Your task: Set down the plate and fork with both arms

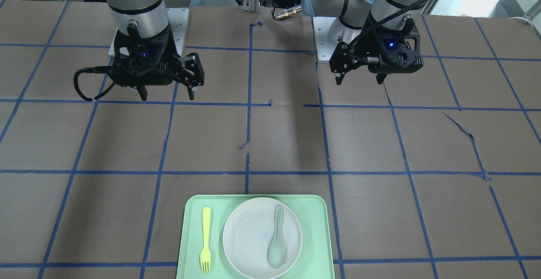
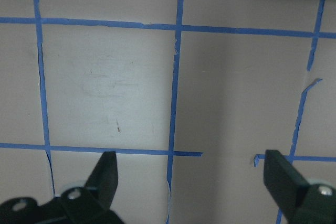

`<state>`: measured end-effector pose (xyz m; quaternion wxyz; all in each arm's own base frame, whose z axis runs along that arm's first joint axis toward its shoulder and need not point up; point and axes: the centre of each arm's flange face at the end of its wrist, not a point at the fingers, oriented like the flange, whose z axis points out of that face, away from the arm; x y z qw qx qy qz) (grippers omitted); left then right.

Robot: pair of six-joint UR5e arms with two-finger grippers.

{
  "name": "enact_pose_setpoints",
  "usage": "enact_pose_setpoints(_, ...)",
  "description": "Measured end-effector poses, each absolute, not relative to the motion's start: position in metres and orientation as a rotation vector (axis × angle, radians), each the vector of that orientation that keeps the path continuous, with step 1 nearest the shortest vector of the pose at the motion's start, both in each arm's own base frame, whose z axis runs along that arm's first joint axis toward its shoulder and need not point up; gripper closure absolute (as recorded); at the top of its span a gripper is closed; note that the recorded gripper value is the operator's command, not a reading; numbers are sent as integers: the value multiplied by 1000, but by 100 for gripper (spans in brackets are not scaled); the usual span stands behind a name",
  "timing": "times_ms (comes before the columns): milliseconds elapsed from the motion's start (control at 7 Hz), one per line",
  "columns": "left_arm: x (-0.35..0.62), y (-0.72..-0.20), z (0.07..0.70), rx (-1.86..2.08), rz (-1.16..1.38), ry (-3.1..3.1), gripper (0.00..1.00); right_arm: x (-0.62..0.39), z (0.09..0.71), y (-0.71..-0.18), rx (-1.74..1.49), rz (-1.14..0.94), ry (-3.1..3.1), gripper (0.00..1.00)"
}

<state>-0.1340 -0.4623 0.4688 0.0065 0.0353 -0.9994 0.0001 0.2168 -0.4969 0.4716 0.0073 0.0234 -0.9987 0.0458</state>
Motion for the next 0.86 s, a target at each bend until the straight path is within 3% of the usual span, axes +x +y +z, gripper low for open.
enact_pose_setpoints(857, -170, -453, 470, -10, 11, -3131, 0, 206, 473, -501, 37, 140, -3122, 0)
